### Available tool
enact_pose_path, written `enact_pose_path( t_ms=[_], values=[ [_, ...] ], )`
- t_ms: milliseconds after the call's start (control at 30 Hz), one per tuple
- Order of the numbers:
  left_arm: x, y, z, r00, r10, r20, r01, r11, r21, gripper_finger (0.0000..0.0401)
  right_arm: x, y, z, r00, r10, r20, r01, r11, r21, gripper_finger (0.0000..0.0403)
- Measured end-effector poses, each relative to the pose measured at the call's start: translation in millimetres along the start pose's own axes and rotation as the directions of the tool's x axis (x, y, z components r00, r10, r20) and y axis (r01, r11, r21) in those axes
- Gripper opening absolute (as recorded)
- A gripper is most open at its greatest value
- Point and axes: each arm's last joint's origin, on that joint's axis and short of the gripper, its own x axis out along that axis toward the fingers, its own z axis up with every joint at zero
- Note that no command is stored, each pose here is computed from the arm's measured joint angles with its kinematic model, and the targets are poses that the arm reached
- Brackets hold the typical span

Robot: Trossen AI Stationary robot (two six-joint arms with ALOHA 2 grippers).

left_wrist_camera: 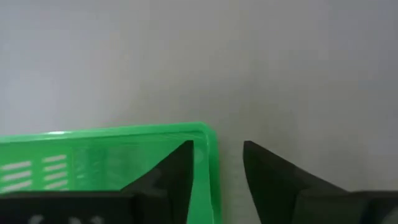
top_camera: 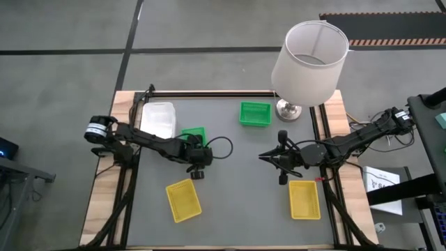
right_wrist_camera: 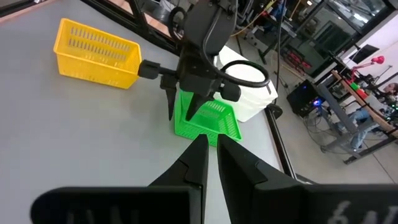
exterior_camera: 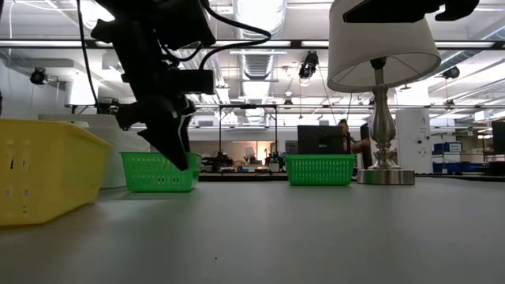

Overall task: Stack baskets by color
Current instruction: Stack the bottom green bin on the top green bins

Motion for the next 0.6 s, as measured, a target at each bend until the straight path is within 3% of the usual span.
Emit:
enact_pose_path(
  t_ms=[133, 267, 433, 600],
  values=[
    [-0.6, -2.4, 0.1, 1.0, -0.013, 0.004, 0.013, 0.996, 0.087, 0.0068, 0.0, 0.0, 0.0, 1.0, 0.001, 0.0, -0.001, 0.999, 0.045, 0.0028],
    [-5.8, -9.9, 2.7, 0.995, -0.1, 0.026, 0.091, 0.97, 0.225, 0.0009, 0.0, 1.0, -0.3, 1.0, 0.027, 0.005, -0.027, 0.986, 0.162, 0.0037],
    [-13.1, -21.8, 9.6, 0.981, -0.182, 0.067, 0.138, 0.896, 0.423, 0.0008, 4.9, 8.6, -4.3, 0.991, 0.132, -0.009, -0.123, 0.944, 0.305, 0.007],
    [-19.7, -37.4, 21.2, 0.936, -0.287, 0.202, 0.119, 0.801, 0.587, 0.0002, 21.5, 20.9, -10.6, 0.982, 0.179, -0.053, -0.147, 0.915, 0.375, 0.0117]
  ],
)
